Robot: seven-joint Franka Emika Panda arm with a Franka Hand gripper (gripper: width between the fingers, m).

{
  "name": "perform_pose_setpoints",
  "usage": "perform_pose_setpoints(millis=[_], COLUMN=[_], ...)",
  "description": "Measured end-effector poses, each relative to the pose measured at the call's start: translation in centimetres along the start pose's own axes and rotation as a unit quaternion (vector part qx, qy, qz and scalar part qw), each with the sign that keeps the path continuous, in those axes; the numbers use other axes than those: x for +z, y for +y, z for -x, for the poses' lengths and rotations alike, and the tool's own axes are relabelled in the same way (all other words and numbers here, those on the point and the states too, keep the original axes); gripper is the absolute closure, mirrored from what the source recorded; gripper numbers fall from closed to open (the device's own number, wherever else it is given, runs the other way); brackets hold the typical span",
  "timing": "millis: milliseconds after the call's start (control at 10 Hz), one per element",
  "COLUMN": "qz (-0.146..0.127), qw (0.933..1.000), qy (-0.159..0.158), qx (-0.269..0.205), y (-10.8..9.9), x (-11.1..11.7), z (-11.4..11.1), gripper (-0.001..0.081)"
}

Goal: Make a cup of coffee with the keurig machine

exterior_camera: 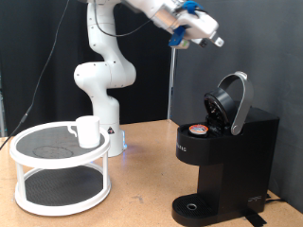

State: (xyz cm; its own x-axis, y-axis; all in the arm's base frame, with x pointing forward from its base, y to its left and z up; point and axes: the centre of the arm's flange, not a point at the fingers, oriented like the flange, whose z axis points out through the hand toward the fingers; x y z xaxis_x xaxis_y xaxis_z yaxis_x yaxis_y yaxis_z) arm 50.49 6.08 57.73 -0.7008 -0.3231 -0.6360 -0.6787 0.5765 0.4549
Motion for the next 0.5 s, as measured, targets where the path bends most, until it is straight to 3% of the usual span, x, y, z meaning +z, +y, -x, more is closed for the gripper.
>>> perform_pose_setpoints(millis=[500], qz=[-0.004], qw=[0.9974], qy=[0.067], qx=[-0.026], y=[1.4], x=[5.4], z=[3.6], gripper=[0.0072])
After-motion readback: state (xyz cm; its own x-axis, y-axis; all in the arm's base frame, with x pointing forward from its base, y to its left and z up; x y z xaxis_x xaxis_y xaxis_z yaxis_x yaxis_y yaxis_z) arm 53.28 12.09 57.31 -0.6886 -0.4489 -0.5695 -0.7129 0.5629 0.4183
